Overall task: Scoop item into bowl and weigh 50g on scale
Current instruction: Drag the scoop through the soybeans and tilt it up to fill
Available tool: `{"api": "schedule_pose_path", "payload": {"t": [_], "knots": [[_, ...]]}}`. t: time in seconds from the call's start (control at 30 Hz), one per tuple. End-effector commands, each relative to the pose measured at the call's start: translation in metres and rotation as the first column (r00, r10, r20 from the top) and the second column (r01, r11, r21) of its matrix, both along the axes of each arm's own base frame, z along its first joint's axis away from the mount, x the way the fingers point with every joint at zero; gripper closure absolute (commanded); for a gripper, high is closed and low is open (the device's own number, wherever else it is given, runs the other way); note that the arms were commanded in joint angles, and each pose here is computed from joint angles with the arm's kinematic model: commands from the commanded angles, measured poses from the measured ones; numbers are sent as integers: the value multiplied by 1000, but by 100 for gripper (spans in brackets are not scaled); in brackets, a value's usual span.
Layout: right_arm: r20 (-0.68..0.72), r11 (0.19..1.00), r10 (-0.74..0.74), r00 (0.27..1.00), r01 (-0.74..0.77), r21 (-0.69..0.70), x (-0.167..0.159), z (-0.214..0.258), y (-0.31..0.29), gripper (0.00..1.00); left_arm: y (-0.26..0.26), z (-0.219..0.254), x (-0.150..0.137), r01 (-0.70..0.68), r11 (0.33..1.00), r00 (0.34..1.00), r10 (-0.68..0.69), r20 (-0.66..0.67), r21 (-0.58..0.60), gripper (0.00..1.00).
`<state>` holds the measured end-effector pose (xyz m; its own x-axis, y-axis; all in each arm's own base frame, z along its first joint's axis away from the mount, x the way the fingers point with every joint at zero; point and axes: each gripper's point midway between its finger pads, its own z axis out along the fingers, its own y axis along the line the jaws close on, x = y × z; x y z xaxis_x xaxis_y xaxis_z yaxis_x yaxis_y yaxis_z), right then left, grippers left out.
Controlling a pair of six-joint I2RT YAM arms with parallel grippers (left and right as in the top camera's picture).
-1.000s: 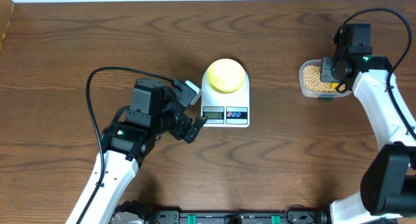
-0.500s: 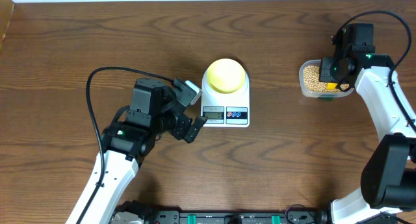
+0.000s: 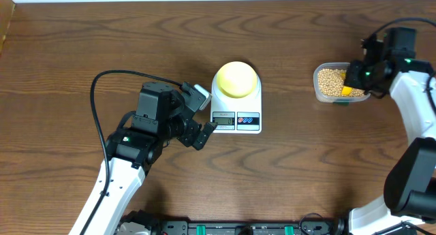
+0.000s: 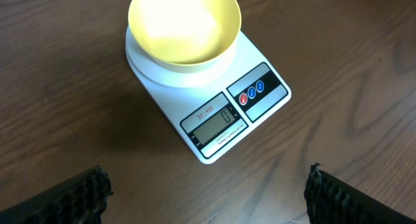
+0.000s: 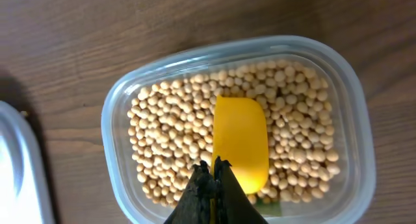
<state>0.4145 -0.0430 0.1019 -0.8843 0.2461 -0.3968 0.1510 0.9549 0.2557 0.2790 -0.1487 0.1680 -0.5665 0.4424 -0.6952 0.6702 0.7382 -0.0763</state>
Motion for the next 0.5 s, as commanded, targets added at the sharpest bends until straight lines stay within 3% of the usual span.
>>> {"api": "schedule_pose_path", "payload": {"t": [0.0,0.47], "knots": [[1,988,10,1000,-10,155,-4,3,7,99,0,4,1,0,1000,1000,0,10,-5,2],[11,953,1,1000,-4,304,-12,4,7,99,0,4,1,0,1000,1000,0,10,-5,2]]}}
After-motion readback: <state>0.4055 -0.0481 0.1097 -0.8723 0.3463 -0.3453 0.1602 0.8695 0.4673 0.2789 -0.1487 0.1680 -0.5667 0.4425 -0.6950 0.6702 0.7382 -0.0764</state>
